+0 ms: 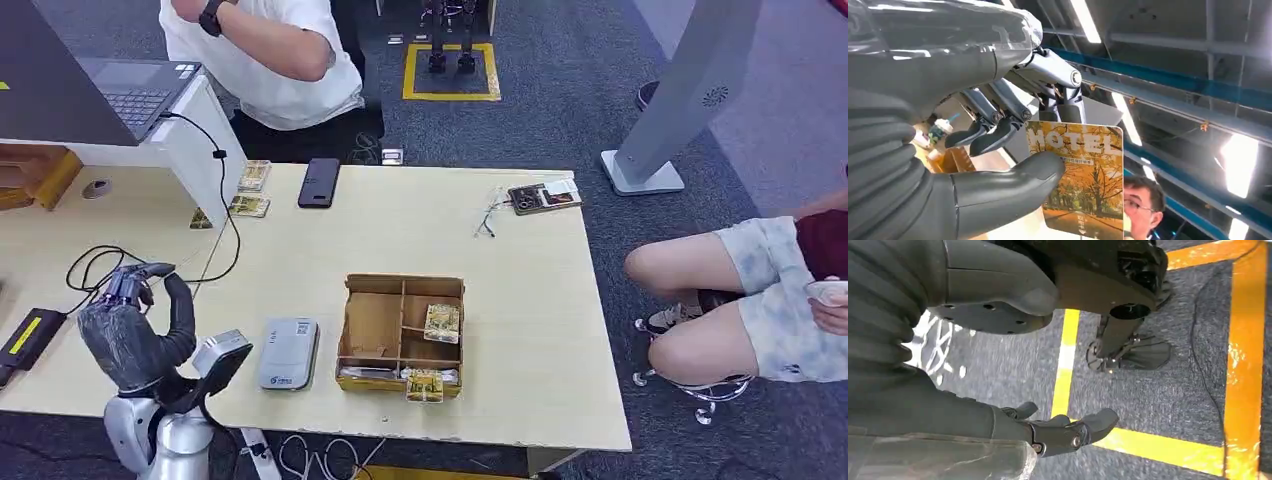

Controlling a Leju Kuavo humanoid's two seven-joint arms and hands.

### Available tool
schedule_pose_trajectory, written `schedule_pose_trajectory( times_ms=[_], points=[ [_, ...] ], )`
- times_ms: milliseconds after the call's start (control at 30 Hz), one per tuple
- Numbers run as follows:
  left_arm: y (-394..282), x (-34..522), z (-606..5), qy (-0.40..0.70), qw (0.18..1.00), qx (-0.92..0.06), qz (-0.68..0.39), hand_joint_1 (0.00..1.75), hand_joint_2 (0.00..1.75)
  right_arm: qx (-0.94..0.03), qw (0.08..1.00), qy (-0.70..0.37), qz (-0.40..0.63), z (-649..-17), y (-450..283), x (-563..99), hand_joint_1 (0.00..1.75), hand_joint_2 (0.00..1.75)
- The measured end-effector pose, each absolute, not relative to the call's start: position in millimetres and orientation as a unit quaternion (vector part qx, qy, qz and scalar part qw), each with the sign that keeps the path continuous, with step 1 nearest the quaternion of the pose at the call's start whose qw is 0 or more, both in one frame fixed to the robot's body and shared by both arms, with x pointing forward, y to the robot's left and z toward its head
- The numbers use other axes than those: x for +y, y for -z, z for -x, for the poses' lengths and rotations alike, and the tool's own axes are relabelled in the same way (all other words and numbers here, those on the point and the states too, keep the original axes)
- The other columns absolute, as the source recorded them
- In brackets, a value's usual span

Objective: Pass the card to the sensor for recognition and then transmit it.

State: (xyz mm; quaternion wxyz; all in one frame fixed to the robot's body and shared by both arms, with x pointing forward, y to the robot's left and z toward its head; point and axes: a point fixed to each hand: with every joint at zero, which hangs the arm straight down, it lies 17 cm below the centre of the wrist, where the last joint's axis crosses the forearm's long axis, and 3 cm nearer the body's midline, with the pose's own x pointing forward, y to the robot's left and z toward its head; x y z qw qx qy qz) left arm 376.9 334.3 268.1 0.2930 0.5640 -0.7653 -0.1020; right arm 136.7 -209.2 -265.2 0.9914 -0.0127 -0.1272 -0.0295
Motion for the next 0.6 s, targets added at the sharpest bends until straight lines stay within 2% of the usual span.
schedule_pose_trajectory(
  times_ms=[600],
  points=[
    [-261,359,-366,0.085,0.306,-0.749,-0.581,1.75,1.75,-0.116,0.990,0.075,0.022,-115,273,-245,0.00,1.75]
  ],
)
